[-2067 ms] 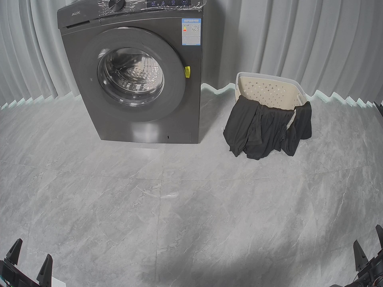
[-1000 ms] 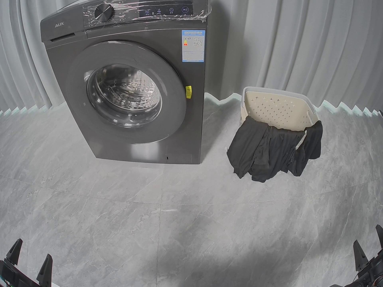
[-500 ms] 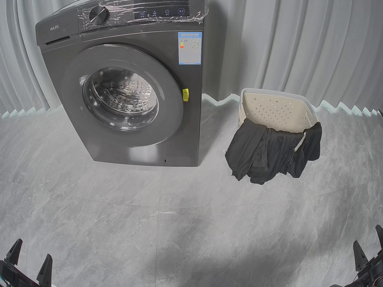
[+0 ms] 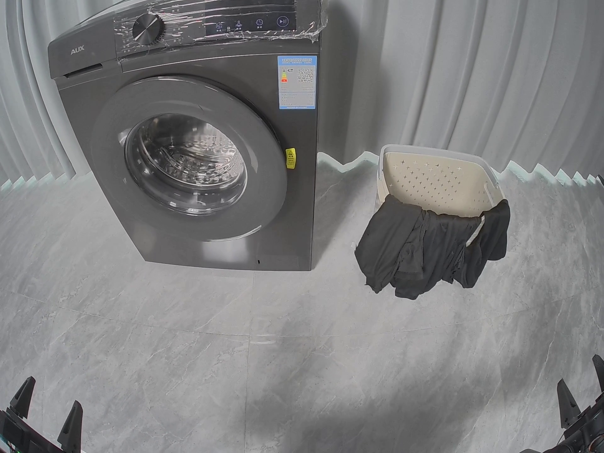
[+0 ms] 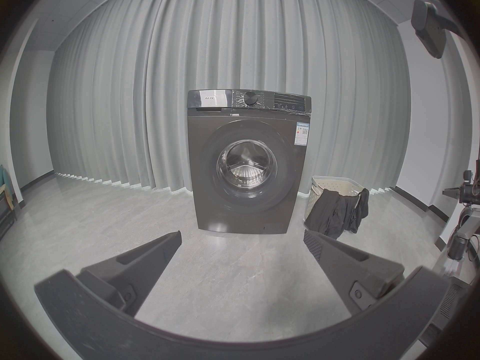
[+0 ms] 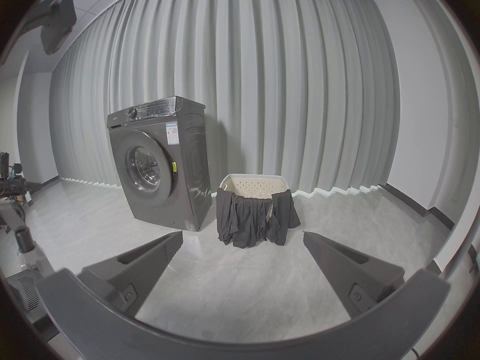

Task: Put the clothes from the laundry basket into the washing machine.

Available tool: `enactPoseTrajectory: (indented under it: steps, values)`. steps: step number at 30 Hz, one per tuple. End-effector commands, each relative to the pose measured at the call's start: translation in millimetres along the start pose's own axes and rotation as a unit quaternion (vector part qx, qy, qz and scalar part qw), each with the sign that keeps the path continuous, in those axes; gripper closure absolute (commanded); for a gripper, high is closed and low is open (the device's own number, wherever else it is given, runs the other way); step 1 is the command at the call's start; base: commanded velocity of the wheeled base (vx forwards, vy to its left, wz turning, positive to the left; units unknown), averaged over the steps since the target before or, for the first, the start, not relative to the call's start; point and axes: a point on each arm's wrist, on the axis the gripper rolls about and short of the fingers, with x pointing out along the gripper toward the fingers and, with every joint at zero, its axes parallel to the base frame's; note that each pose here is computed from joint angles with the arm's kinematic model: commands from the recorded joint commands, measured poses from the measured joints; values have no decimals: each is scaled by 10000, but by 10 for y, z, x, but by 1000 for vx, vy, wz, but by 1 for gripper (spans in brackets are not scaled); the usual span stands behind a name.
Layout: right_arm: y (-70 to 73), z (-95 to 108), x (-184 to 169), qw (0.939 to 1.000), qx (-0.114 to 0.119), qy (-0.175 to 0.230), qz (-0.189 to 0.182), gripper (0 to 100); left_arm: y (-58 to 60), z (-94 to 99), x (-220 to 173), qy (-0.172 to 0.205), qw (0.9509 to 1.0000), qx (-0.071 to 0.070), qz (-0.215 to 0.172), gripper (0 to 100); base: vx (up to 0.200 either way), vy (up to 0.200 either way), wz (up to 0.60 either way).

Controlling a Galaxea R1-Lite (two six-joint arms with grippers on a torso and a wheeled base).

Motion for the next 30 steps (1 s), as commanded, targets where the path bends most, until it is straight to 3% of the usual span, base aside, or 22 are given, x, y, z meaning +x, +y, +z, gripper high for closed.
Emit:
enactPoseTrajectory:
  steps: [1,9,20,30]
  values:
    - [0,-52,1,10000,-7,7,7,0,2,-44,0,0,10000,-4,1,0,0,0,0]
    - [0,-52,1,10000,1,7,7,0,2,-44,0,0,10000,-11,1,0,0,0,-450]
    - [0,-52,1,10000,1,7,7,0,2,-44,0,0,10000,-4,1,0,0,0,0]
    - [0,-52,1,10000,1,7,7,0,2,-44,0,0,10000,-4,1,0,0,-200,0]
